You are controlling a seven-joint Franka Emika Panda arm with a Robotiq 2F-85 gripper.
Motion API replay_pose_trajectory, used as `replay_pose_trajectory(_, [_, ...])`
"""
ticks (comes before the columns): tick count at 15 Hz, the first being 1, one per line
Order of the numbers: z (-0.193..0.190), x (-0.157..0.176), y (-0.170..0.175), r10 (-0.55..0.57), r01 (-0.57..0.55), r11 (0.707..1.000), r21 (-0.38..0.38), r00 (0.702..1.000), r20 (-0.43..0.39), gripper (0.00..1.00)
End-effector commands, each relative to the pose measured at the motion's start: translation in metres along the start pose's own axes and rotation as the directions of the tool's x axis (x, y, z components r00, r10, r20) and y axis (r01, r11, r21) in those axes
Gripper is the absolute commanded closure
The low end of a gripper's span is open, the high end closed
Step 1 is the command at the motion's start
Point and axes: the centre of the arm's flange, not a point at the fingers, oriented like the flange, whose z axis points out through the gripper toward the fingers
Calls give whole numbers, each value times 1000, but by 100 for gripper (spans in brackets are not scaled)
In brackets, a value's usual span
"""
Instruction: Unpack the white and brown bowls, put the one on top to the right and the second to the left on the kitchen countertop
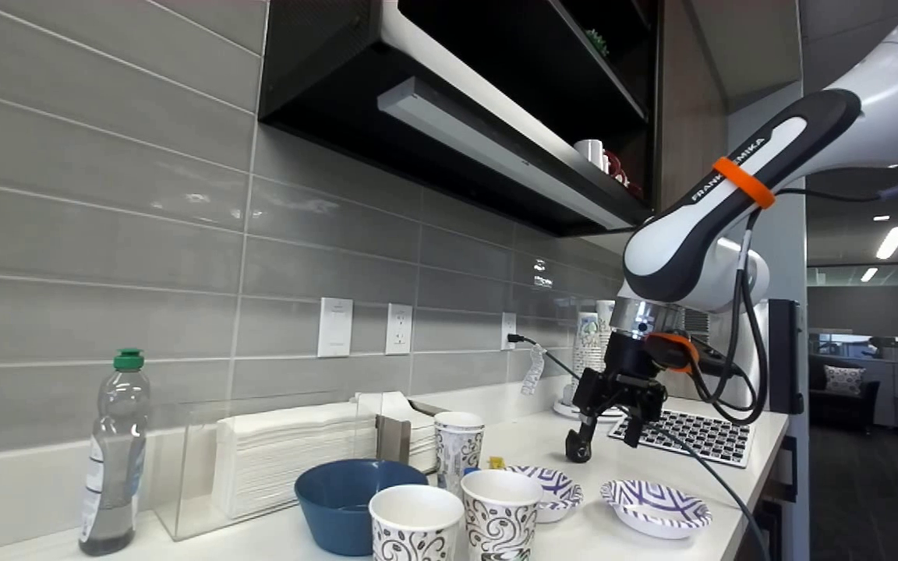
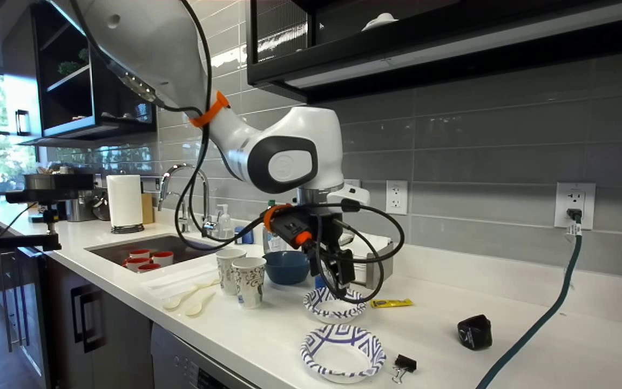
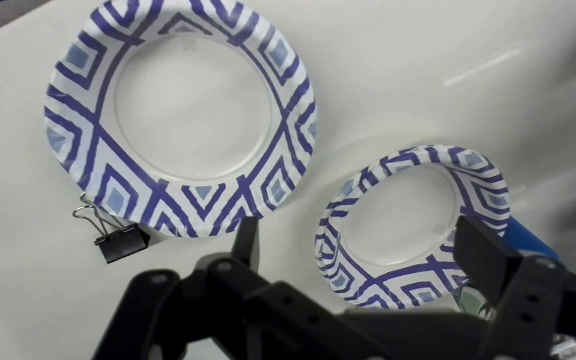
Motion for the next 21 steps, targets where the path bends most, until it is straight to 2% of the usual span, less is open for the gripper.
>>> replay_pose_trajectory(1, [6,5,-3,-5,5,1000,-2,1000,8,0])
replay_pose_trajectory(7, [22,18,-6,-10,10,1000,-8,1000,23,0])
replay_pose_trajectory(11, [42,21,-16,30,-31,999,24,999,44,0])
replay_pose_trajectory(20, [66,36,-30,59,-60,998,7,996,65,0])
replay_pose_trajectory(21, [70,38,-30,60,-60,998,-4,996,69,12])
